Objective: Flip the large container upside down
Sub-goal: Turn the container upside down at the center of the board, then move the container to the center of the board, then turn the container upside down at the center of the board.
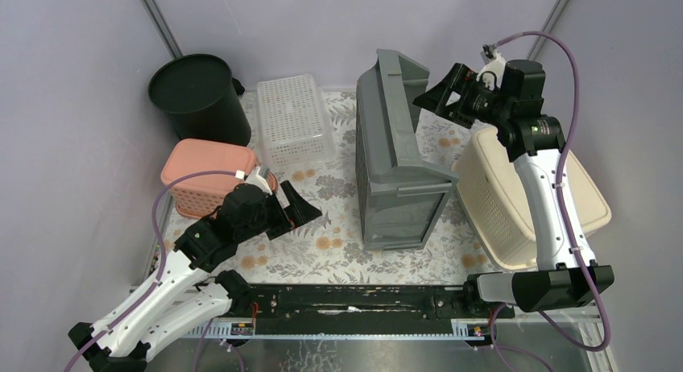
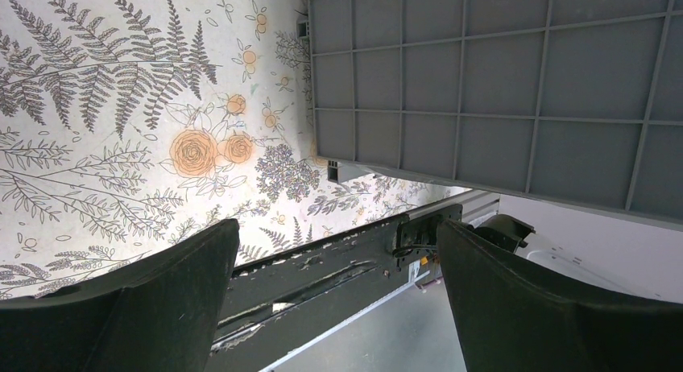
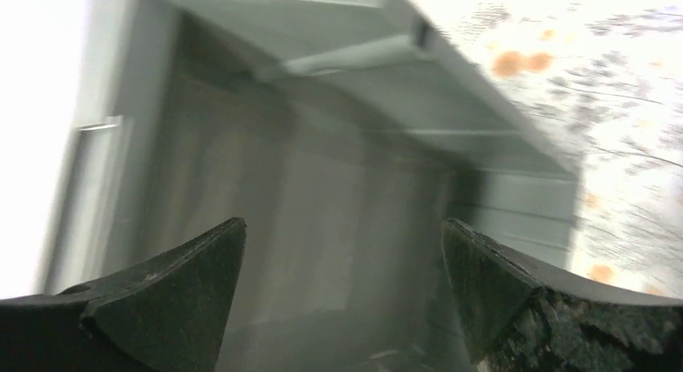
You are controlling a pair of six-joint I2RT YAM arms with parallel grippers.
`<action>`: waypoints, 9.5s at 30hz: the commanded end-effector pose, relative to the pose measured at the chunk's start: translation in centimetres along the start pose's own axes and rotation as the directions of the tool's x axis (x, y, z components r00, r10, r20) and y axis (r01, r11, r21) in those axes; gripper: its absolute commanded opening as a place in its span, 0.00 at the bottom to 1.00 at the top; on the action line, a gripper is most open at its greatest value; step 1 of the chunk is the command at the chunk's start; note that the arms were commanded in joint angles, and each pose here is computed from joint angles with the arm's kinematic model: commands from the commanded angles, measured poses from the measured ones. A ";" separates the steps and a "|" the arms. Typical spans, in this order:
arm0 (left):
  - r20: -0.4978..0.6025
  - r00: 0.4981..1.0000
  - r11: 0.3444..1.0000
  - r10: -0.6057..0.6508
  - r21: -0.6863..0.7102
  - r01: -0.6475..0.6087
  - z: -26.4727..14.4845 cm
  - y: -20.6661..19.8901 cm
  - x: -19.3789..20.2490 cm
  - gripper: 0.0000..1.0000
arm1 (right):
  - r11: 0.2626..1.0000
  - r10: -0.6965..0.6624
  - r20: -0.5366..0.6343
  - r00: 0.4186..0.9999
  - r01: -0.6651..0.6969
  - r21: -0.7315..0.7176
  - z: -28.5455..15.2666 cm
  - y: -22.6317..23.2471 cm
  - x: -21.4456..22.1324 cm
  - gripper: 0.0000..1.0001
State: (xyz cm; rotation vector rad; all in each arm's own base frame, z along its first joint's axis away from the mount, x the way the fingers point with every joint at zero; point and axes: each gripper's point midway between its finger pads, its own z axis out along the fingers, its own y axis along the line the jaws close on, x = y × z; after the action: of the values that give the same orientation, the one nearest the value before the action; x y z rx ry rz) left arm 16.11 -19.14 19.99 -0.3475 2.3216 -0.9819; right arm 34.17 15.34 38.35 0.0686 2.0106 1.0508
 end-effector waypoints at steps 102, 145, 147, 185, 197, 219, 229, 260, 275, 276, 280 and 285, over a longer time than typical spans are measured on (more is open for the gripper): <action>-0.046 0.994 0.995 0.102 0.001 -0.102 -1.3 -0.5 0.2 1.00 | 0.935 -0.017 0.201 0.980 -0.056 0.351 -5.4 -11.8 -1.8 0.64; -0.056 0.993 0.995 0.103 0.022 -0.102 -0.9 0.3 1.1 1.00 | 0.834 0.118 0.242 0.963 -0.228 0.503 -6.1 -18.3 7.8 0.82; -0.056 0.993 0.995 0.103 0.020 -0.102 -0.8 0.4 1.1 1.00 | 0.822 0.124 0.253 0.960 -0.242 0.516 -5.7 -19.1 7.5 0.83; -0.053 0.993 0.994 0.107 0.011 -0.106 -0.6 0.2 0.8 1.00 | 0.672 0.180 0.487 0.855 -0.468 0.574 -2.4 -32.0 -6.9 0.89; -0.048 0.994 0.995 0.095 0.011 -0.094 -0.7 -0.1 0.6 1.00 | 0.774 0.132 0.500 0.856 -0.404 0.488 -3.5 -27.0 -8.8 0.89; -0.044 0.997 0.997 0.067 0.035 -0.065 -0.7 -0.4 0.8 1.00 | 0.990 0.130 0.344 0.930 -0.141 0.008 -6.0 -6.6 -12.3 1.00; -0.044 0.995 0.995 0.090 0.055 -0.088 -0.7 -0.2 1.1 1.00 | 0.955 0.276 0.341 0.899 -0.216 -0.203 -6.9 -2.2 -13.3 1.00; 0.142 0.938 0.939 0.316 0.093 -0.331 3.3 -9.2 -8.6 1.00 | 0.941 -0.338 0.193 0.921 0.334 0.057 -0.4 9.5 -9.0 1.00; 0.153 0.944 0.954 0.291 0.032 -0.299 4.0 -6.8 -10.2 1.00 | 0.901 -0.399 0.125 0.909 0.362 0.241 4.0 4.1 -10.5 1.00; 0.159 0.944 0.954 0.290 0.025 -0.298 4.0 -6.6 -10.7 1.00 | 0.897 -0.401 0.121 0.908 0.363 0.251 4.1 3.8 -10.5 0.99; 0.178 0.944 0.959 0.279 -0.010 -0.282 4.0 -5.6 -12.9 1.00 | 0.883 -0.409 0.108 0.906 0.363 0.299 4.5 2.5 -10.5 0.99; 0.195 0.952 0.972 0.234 -0.025 -0.234 3.7 -3.9 -15.2 1.00 | 0.862 -0.425 0.102 0.900 0.367 0.350 4.5 1.2 -10.7 0.99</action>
State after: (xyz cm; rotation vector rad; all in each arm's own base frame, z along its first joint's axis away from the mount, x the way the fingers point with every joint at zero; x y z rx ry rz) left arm 29.03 -18.03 24.74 -0.1796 2.2034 -0.7553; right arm 43.47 15.67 43.57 -0.0758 1.9672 0.5019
